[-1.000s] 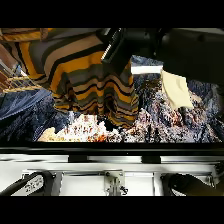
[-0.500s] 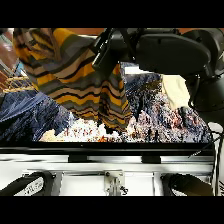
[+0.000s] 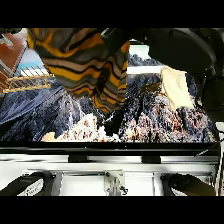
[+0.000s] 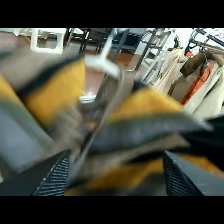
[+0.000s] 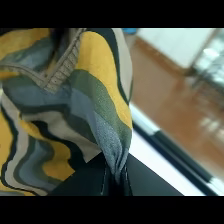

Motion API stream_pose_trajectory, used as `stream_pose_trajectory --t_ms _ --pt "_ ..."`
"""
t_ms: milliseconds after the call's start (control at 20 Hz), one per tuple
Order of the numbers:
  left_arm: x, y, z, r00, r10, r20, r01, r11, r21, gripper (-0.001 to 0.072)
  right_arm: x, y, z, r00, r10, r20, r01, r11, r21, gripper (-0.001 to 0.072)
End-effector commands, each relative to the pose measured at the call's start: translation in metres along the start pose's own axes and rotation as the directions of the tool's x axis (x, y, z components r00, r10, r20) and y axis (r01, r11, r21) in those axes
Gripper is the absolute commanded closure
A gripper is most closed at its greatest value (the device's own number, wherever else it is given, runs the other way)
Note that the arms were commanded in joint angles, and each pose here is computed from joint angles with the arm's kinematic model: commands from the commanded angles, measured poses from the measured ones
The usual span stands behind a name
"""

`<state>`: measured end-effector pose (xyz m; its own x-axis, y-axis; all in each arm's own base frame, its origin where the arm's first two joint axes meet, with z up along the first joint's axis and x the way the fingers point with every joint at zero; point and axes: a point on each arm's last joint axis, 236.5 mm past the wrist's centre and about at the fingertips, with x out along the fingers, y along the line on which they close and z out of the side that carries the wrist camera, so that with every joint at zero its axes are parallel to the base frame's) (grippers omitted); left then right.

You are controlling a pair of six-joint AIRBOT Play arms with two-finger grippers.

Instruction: Fold the shirts.

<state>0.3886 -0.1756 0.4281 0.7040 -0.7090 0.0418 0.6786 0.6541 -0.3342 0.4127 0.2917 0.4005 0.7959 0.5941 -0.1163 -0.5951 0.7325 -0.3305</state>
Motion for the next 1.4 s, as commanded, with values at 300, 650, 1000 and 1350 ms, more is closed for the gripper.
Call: stream_pose_trajectory --t_ms 300,650,1000,1350 --pt "-0.024 0.005 0.019 0.994 0.105 0.024 -0.107 0.97 0.218 -0.0003 -0.151 -0.191 -0.01 0.778 -0.616 -0.122 0.626 0.775 0.08 0.0646" --pt "-0.026 0.017 0.032 0.985 0.15 0.081 -0.165 0.959 0.232 -0.0003 -0.325 -0.244 -0.058 0.414 -0.826 -0.382 0.903 0.426 0.055 0.0646" --pt "-0.027 0.02 0.039 0.98 0.166 0.109 -0.187 0.954 0.235 -0.0002 -0.414 -0.264 -0.063 0.136 -0.905 -0.403 0.982 0.178 -0.069 0.0646" --pt "-0.027 0.019 0.037 0.982 0.161 0.1 -0.181 0.955 0.236 -0.0002 -0.494 -0.306 -0.053 -0.185 -0.939 -0.289 0.98 -0.156 -0.122 0.0646"
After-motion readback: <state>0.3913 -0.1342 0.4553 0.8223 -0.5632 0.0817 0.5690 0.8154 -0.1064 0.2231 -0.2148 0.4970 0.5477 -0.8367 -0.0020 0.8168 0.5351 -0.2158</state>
